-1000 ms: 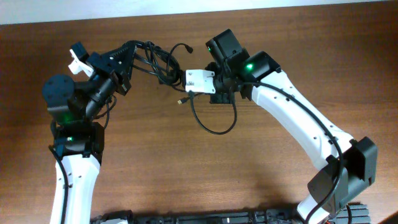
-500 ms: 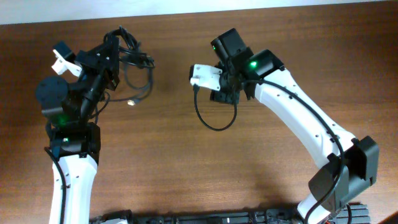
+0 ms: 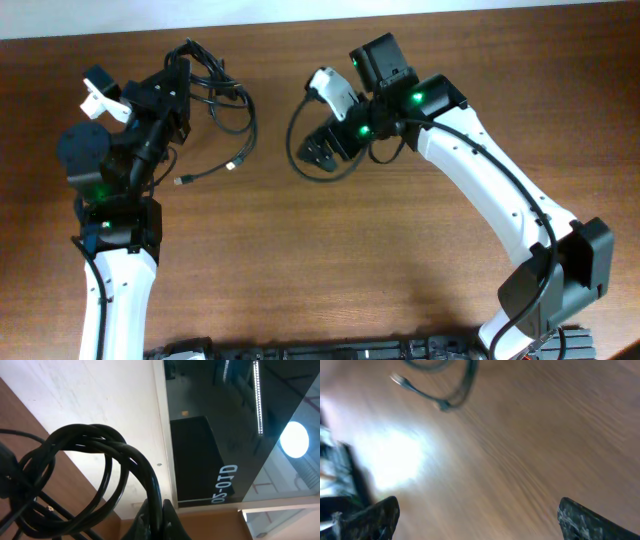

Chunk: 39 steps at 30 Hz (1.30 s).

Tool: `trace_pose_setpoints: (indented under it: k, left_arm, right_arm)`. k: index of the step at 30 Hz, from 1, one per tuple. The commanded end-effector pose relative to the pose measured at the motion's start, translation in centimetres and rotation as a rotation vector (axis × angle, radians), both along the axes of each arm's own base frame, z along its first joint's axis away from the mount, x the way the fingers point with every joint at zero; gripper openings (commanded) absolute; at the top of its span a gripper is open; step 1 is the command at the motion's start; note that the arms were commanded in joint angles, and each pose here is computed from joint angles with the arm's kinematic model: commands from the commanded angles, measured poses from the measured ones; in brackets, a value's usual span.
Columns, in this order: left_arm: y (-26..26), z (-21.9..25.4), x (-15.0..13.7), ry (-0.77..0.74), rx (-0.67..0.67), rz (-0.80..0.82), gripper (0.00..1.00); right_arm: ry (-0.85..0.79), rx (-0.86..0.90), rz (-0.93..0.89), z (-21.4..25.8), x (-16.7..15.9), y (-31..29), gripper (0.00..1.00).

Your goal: Untangle cables

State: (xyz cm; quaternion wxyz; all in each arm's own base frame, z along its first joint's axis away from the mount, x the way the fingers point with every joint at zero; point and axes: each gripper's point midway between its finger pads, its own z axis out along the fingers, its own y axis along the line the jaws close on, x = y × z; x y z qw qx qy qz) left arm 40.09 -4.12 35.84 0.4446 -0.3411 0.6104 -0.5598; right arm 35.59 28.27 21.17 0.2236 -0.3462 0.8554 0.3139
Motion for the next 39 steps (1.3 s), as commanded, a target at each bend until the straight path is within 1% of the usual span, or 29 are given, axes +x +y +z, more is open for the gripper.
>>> trace_pose_setpoints:
  k: [1, 5, 8, 9, 10, 14, 19, 24, 26, 27, 29, 31, 35, 39]
  left_arm:
    - [0.1, 1.9, -0.4, -0.060, 0.026, 0.009, 0.00]
    - [0.1, 2.0, -0.4, -0.060, 0.025, 0.010, 0.00]
    - [0.1, 2.0, -0.4, -0.062, 0.023, 0.010, 0.00]
    - [0.1, 2.0, -0.4, -0.062, 0.023, 0.010, 0.00]
    - [0.1, 2.0, -0.4, -0.062, 0.023, 0.010, 0.00]
    - [0.2, 2.0, -0.4, -0.062, 0.023, 0.017, 0.00]
    - [0.4, 2.0, -0.3, -0.053, 0.001, 0.026, 0.00]
    - [0.8, 2.0, -0.2, -0.052, -0.004, 0.047, 0.00]
    - [0.7, 2.0, -0.2, -0.038, -0.041, 0.045, 0.00]
    - [0.7, 2.0, -0.2, -0.032, -0.057, 0.044, 0.00]
    - [0.7, 2.0, -0.2, -0.020, -0.085, 0.042, 0.00]
    - [0.7, 2.0, -0.2, -0.012, -0.108, 0.038, 0.00]
    - [0.3, 2.0, -0.3, 0.015, -0.175, 0.023, 0.00]
    - [-0.4, 2.1, -0.4, 0.029, -0.213, 0.002, 0.00]
  right_arm:
    - [0.240, 0.196, -0.174, 2.4, 0.0, 2.0, 0.98]
    - [0.401, 0.279, -0.353, 3.4, 1.0, 2.5, 0.98]
    - [0.492, 0.297, -0.489, 3.2, 1.6, 2.6, 0.98]
    - [0.527, 0.298, -0.550, 2.9, 1.9, 2.7, 0.98]
    - [0.589, 0.300, -0.650, 2.3, 2.1, 3.0, 0.98]
    - [0.747, 0.306, -0.821, 0.6, 1.8, 4.8, 0.98]
    - [0.838, 0.356, -0.854, -0.1, 1.5, 8.0, 0.99]
    - [0.903, 0.461, -0.921, 0.6, 2.6, 10.2, 0.99]
    - [0.930, 0.491, -0.960, 0.5, 3.0, 10.6, 0.96]
    - [0.949, 0.510, -0.975, 0.6, 3.2, 10.9, 0.92]
    - [0.966, 0.526, -0.983, 0.5, 3.3, 11.4, 0.87]
    - [0.950, 0.532, -1.001, 0.3, 3.7, 11.3, 0.84]
    - [0.928, 0.534, -1.018, 0.2, 3.7, 11.5, 0.83]
    - [0.912, 0.520, -1.024, -0.1, 3.4, 11.7, 0.83]
